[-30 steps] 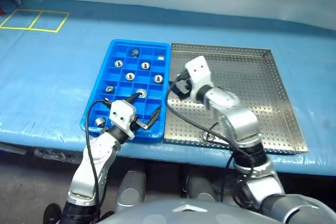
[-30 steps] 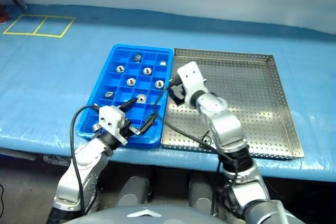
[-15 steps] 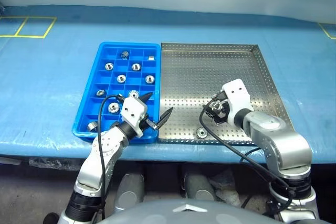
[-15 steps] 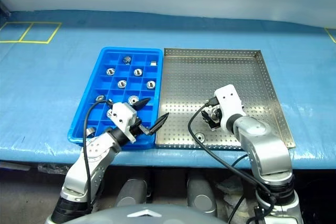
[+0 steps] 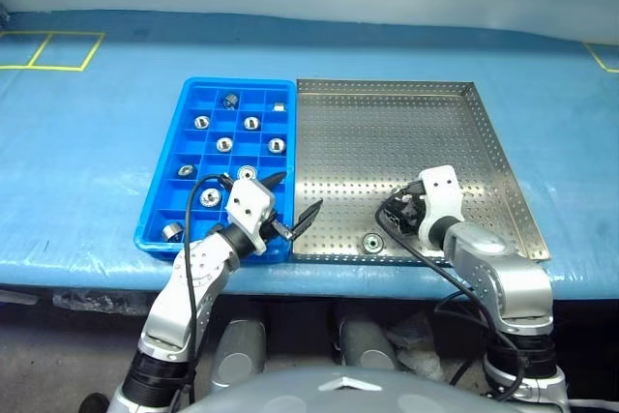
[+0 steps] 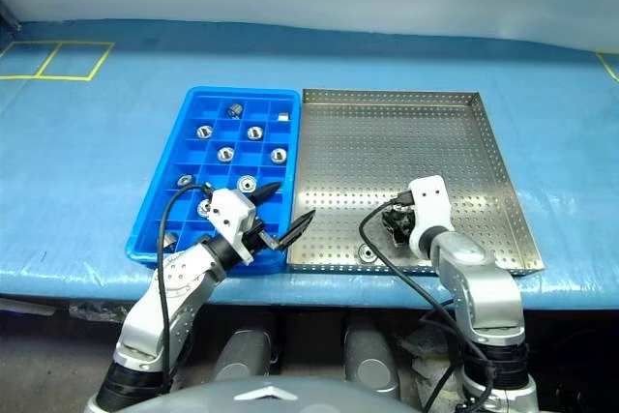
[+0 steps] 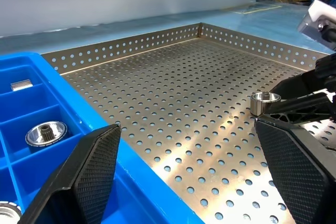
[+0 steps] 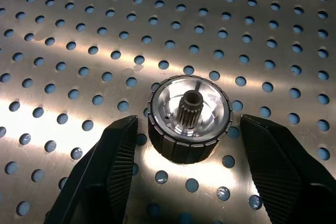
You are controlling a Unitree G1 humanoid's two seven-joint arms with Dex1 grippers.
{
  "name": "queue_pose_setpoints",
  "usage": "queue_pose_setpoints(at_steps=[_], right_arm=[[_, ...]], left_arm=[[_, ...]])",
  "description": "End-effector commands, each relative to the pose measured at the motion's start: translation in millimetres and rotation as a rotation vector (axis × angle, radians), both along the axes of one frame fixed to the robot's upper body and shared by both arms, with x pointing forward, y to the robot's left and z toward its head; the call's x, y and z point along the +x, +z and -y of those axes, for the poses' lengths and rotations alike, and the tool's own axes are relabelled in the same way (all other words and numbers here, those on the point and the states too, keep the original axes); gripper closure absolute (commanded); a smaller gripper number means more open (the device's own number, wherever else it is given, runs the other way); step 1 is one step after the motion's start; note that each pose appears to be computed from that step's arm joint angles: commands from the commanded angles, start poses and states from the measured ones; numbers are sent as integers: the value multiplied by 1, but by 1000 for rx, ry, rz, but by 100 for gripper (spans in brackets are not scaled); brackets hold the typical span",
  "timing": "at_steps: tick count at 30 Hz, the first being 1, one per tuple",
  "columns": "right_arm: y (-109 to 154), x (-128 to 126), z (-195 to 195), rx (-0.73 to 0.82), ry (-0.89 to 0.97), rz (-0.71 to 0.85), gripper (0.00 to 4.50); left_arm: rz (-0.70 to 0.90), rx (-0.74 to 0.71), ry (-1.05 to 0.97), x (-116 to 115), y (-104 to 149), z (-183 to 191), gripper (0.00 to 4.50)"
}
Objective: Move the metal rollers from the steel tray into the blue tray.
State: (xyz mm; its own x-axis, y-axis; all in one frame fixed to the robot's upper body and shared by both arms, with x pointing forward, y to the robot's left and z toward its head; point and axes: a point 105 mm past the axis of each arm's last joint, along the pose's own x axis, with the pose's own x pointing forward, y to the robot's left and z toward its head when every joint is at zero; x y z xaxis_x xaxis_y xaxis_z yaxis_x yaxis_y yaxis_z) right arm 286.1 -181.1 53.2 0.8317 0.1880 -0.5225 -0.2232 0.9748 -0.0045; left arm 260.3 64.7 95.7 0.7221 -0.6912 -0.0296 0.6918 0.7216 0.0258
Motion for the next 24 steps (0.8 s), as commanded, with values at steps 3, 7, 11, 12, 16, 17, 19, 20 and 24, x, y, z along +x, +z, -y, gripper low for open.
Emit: queue_pose_setpoints(at_steps=[3, 7, 11, 12, 16, 17, 19, 20, 24], right_arm=[[6, 4, -5, 27, 4, 58, 282], [17, 8, -17, 38, 36, 113, 281], [41, 23, -40, 39, 91, 238, 281], [48, 27, -49, 36, 118, 283, 281], [76, 37, -92, 99, 239, 465, 281], [80, 38, -102, 125, 262, 492, 281], [82, 39, -120, 159, 317, 519, 281], [82, 39, -129, 169, 345, 527, 281], [77, 35, -163, 217, 463, 499, 281]], left_arm=[[33, -18, -6, -2, 10, 0, 0], [48, -23, 34, 0, 11, -6, 0], [75, -37, 132, 3, 14, -21, 0], [76, -37, 148, 3, 13, -24, 0], [80, -32, 206, 1, 10, -37, 0], [81, -28, 217, 0, 9, -40, 0], [76, -31, 234, -4, 8, -45, 0], [72, -31, 240, -6, 7, -48, 0], [59, -27, 285, -15, 4, -60, 0]])
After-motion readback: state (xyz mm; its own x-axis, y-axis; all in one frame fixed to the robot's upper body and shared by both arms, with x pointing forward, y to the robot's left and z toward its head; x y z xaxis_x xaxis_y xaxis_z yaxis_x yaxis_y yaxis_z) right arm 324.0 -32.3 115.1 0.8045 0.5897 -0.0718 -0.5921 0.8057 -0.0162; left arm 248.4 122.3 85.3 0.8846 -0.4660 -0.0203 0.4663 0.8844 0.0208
